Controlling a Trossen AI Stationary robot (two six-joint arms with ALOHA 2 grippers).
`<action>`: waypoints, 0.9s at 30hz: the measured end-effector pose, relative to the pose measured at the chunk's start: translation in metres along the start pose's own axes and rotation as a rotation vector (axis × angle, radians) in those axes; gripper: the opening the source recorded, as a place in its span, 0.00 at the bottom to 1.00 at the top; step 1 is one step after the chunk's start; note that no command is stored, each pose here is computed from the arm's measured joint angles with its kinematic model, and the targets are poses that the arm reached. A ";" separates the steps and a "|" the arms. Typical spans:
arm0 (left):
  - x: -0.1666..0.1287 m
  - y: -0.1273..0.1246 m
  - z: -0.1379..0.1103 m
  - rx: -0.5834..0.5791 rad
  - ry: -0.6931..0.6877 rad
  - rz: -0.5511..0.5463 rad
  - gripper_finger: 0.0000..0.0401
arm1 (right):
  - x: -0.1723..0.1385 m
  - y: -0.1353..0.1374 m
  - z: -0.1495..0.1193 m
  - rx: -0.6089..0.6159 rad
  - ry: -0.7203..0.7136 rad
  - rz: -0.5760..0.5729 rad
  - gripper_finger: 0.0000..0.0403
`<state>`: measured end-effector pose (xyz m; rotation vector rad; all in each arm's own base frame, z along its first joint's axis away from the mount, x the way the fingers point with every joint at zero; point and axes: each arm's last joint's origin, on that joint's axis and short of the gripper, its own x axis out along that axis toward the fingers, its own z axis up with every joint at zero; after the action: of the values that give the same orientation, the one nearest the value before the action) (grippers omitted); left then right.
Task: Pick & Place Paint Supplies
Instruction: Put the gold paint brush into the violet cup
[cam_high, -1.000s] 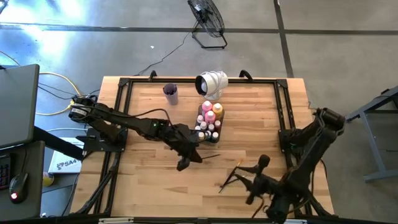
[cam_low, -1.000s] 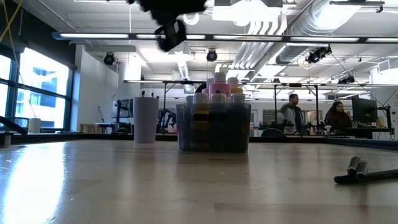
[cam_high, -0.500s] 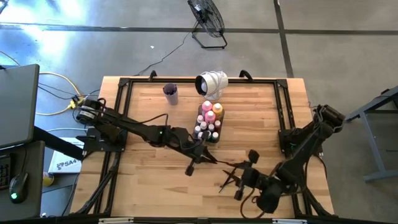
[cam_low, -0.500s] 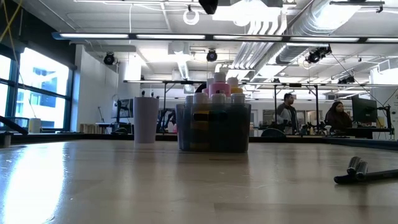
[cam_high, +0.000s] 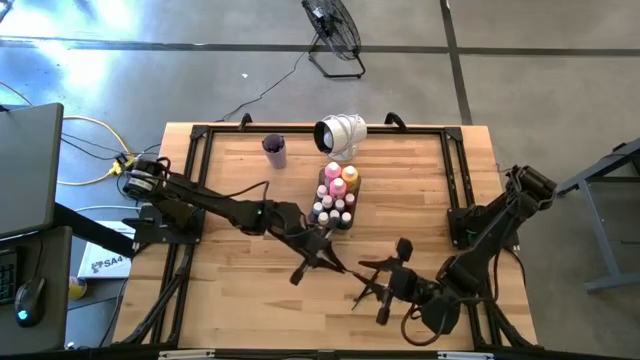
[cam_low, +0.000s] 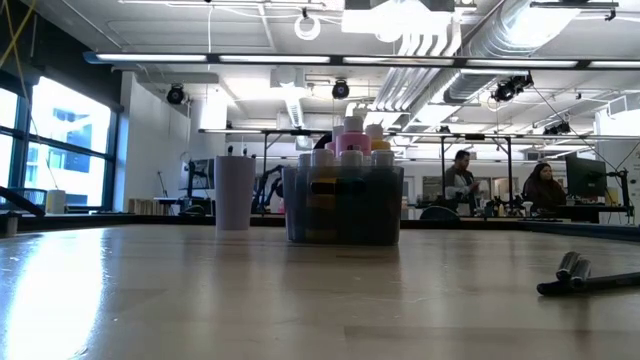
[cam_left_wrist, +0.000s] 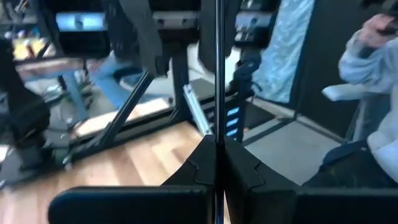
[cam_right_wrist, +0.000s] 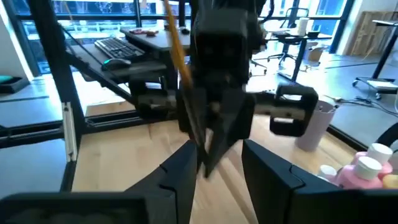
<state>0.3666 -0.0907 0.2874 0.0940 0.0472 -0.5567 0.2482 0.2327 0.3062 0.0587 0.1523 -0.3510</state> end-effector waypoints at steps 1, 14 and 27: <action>0.000 0.000 0.001 0.004 -0.012 -0.010 0.01 | 0.000 0.000 0.000 0.000 0.003 0.008 0.30; 0.002 0.000 0.001 0.010 -0.032 -0.017 0.01 | 0.001 0.003 0.006 -0.027 -0.024 0.040 0.30; 0.006 0.001 -0.001 0.021 -0.078 -0.019 0.01 | 0.028 -0.007 0.011 -0.011 0.018 0.118 0.27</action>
<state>0.3725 -0.0930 0.2856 0.0919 -0.0337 -0.5790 0.2735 0.2154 0.3119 0.0596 0.1675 -0.2322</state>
